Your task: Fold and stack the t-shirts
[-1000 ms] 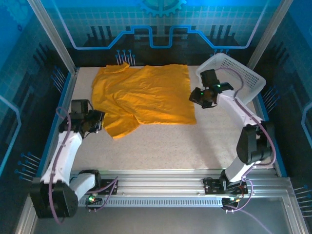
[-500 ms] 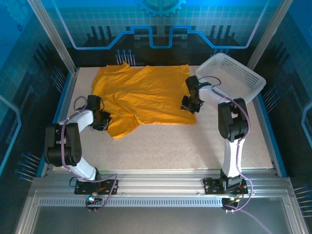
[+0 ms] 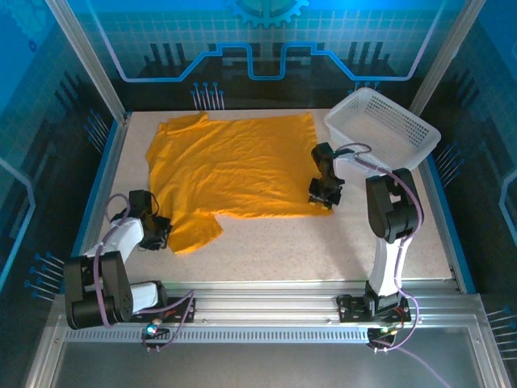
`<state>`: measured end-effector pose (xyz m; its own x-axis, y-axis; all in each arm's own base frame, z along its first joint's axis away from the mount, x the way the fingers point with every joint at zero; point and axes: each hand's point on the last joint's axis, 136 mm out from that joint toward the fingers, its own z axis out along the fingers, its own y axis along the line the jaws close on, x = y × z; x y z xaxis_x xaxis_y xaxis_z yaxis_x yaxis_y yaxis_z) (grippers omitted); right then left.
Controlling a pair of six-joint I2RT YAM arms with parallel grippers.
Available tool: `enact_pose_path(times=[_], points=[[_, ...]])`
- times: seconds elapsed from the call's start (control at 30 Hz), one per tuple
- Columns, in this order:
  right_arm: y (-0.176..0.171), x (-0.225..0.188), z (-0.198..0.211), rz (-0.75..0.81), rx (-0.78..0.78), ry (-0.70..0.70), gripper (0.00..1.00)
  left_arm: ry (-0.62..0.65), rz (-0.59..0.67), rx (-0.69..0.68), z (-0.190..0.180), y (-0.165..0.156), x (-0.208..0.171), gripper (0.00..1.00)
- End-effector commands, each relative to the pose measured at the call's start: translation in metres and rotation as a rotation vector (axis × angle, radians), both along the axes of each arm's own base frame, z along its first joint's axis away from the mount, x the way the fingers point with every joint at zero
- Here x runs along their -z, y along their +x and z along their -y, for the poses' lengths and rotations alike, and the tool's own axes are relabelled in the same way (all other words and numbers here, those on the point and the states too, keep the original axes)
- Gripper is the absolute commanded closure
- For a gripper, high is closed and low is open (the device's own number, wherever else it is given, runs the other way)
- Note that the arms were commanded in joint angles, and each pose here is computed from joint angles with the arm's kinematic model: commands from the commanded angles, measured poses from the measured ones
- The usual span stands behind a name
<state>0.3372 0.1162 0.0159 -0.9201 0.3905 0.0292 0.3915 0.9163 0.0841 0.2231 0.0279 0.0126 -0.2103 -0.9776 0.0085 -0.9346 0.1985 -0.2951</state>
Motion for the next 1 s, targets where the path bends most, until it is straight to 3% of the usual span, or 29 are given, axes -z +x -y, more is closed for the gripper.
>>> enact_pose_path(times=[0.0,0.13,0.2,0.27,0.4,0.63,0.8,0.97], points=[[-0.031,0.003,0.015,-0.064,0.030,-0.044,0.71,-0.047,-0.096,0.036,0.011,-0.031,0.013,0.72],[-0.030,-0.004,0.012,-0.011,0.017,0.005,0.68,-0.031,-0.073,0.055,0.011,-0.027,-0.002,0.67],[-0.023,-0.017,0.009,0.036,-0.023,0.002,0.65,0.049,-0.096,0.079,0.004,-0.033,-0.022,0.53],[-0.020,-0.031,0.015,0.062,-0.052,-0.045,0.64,0.116,-0.096,0.076,0.000,-0.038,-0.041,0.48],[-0.020,-0.056,0.023,0.145,-0.049,-0.066,0.58,0.104,-0.115,0.060,0.016,-0.056,-0.048,0.47],[-0.032,-0.056,0.015,0.146,-0.042,0.046,0.55,0.016,-0.159,0.053,0.043,-0.087,-0.023,0.43],[-0.038,-0.047,0.018,0.132,-0.017,0.078,0.54,-0.002,-0.162,0.050,0.046,-0.080,-0.009,0.43],[-0.046,-0.031,0.036,0.110,0.071,0.103,0.55,-0.009,-0.097,0.021,0.047,-0.058,-0.006,0.50]])
